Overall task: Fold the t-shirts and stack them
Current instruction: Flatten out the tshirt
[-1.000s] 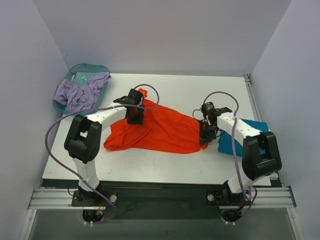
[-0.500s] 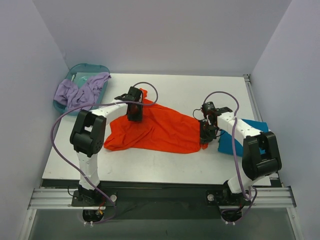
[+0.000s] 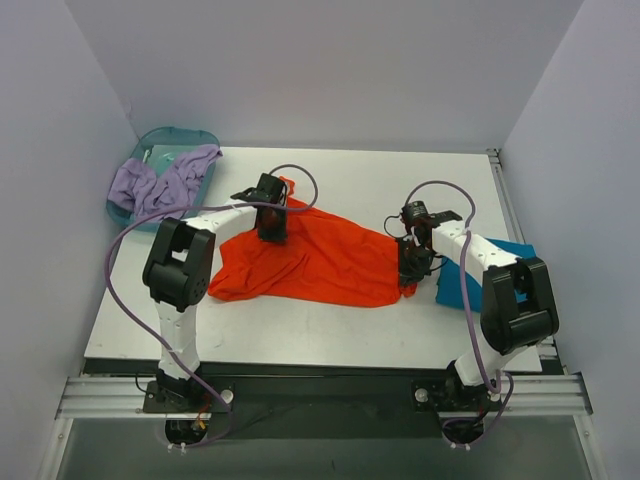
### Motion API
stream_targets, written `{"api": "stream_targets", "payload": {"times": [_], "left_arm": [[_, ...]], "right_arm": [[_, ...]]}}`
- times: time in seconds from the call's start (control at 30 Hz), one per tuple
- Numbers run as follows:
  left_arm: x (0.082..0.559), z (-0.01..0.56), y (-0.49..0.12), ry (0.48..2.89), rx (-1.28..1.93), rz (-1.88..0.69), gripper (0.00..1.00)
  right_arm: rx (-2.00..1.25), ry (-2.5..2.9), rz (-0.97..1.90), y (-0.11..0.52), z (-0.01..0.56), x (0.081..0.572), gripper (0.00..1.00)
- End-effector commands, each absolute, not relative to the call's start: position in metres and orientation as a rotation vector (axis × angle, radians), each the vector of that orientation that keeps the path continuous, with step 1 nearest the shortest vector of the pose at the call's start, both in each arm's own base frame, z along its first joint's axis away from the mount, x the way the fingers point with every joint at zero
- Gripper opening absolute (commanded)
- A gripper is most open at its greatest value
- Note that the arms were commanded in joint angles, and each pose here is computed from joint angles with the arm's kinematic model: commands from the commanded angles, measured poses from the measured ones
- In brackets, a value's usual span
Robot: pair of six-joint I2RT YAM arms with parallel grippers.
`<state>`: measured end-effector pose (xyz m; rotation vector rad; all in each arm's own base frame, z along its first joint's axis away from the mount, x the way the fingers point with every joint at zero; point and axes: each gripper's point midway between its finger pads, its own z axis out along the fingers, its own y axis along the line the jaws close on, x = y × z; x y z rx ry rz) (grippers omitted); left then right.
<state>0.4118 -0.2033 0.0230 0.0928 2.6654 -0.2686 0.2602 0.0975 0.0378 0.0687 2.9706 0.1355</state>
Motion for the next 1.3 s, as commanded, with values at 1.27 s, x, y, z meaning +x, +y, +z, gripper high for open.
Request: {"api": "stream_targets", "payload": {"times": [1.27], "left_arm": [[0.391,0.51,0.001,1.385,-0.326,-0.296,0.0]], "right_arm": [[0.048,2.352,-0.222,0.026,0.3,0.33,0.0]]}}
